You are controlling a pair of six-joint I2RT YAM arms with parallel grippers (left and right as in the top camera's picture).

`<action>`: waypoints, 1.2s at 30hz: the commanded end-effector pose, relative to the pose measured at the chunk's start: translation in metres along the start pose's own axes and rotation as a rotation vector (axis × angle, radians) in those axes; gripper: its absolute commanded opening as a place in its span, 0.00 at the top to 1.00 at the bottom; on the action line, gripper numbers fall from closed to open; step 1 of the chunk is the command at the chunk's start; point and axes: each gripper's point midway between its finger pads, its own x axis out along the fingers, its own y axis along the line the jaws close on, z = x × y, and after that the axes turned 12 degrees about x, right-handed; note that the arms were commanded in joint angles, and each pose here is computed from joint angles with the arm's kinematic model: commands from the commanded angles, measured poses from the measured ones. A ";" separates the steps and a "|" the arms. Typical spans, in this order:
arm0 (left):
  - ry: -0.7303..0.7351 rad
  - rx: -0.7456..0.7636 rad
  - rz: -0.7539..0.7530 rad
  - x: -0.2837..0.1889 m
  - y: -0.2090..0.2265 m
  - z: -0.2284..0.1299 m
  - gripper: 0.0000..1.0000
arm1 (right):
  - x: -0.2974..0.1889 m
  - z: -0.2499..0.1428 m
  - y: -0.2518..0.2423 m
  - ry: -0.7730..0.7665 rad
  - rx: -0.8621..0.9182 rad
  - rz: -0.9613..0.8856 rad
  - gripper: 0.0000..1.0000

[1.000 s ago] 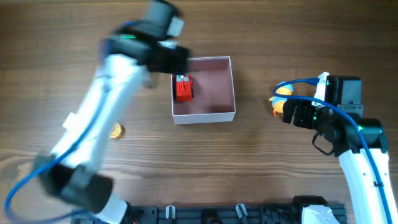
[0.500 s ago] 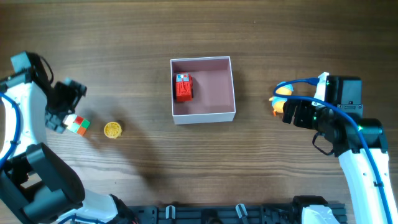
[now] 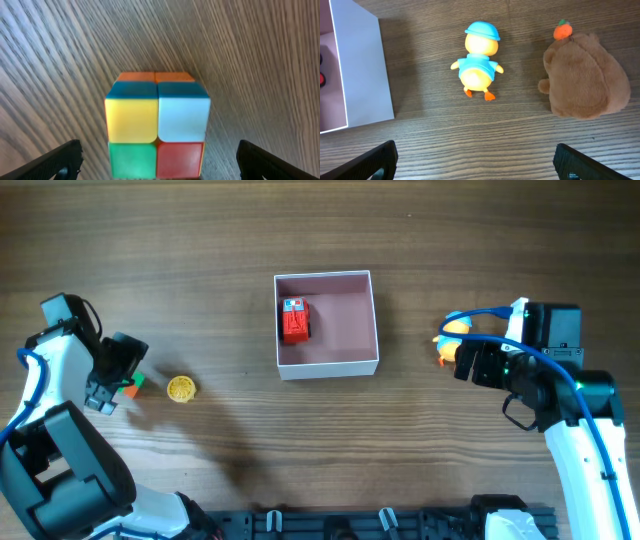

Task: Pack container
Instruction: 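Move the left gripper to the small cube and grasp it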

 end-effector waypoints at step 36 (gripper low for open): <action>-0.015 0.020 0.032 0.020 0.004 0.009 0.58 | -0.003 0.005 -0.001 -0.011 -0.012 -0.014 0.00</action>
